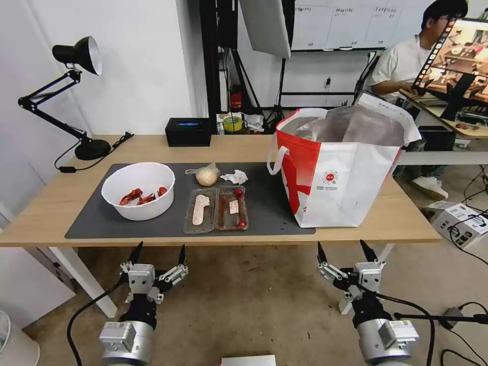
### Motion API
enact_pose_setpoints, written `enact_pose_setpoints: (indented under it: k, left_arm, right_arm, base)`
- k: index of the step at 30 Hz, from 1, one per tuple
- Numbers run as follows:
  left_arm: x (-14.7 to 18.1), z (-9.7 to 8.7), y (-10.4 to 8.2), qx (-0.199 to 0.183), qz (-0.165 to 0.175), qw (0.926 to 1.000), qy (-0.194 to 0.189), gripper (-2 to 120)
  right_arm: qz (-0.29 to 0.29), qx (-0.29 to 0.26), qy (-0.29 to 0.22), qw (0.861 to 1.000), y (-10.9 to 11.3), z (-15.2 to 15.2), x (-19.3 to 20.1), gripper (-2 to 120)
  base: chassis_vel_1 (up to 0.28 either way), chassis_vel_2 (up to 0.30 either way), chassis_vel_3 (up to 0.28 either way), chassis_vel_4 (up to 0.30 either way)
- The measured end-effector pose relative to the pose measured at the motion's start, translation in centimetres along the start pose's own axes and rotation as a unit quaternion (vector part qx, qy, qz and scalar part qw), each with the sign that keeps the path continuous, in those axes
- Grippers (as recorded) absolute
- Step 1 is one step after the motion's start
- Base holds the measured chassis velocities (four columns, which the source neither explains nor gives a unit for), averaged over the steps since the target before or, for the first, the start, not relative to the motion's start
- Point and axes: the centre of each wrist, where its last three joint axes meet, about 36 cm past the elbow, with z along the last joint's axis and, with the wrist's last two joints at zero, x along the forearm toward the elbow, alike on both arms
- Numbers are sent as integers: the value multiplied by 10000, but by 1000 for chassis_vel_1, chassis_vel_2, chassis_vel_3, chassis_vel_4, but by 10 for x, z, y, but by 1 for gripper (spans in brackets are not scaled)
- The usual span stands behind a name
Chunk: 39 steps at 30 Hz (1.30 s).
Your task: Pick up the trash from the table and place it into the takeout bag.
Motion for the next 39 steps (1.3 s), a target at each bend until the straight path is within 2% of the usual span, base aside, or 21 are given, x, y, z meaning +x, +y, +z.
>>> enact_pose_setpoints:
  k: [3, 6, 10, 11, 15, 18, 20, 39]
  left_arm:
    - [-3, -2, 2, 100, -58, 9999, 76, 100]
    - [-14, -8, 11, 403, -243, 9984, 320, 100]
    - [-22, -13, 16, 589, -340, 9965, 491, 100]
    - [-28, -18, 21, 734, -402, 9944, 639, 100]
    - [-36, -24, 27, 913, -471, 9910, 855, 100]
    - [-49, -36, 37, 1152, -527, 9844, 1217, 100]
    - [-51, -38, 39, 1188, -541, 9831, 1283, 100]
    - [-51, -39, 39, 1277, -542, 9833, 1178, 100]
  right_arm:
    - [-31, -7, -6, 10000, -1, -1, -3, 100]
    - [-215, -74, 83, 9997, -11, -2, -26, 100]
    - [-341, -88, 169, 9992, -20, -4, -44, 100]
    - [-432, -75, 254, 9987, -28, -8, -59, 100]
    - [-550, -21, 395, 9977, -40, -15, -81, 100]
    - [-661, 141, 634, 9957, -62, -33, -115, 100]
    - [-668, 174, 653, 9955, -66, -37, -122, 100]
    - [-759, 14, 711, 9946, -57, -29, -122, 100]
  base:
    - [0, 0, 0, 0]
    - [0, 0, 0, 0]
    - [0, 0, 0, 0]
    - [0, 0, 0, 0]
    - [0, 0, 0, 0]
    - [0, 0, 0, 0]
    - [0, 0, 0, 0]
    - [0, 0, 0, 0]
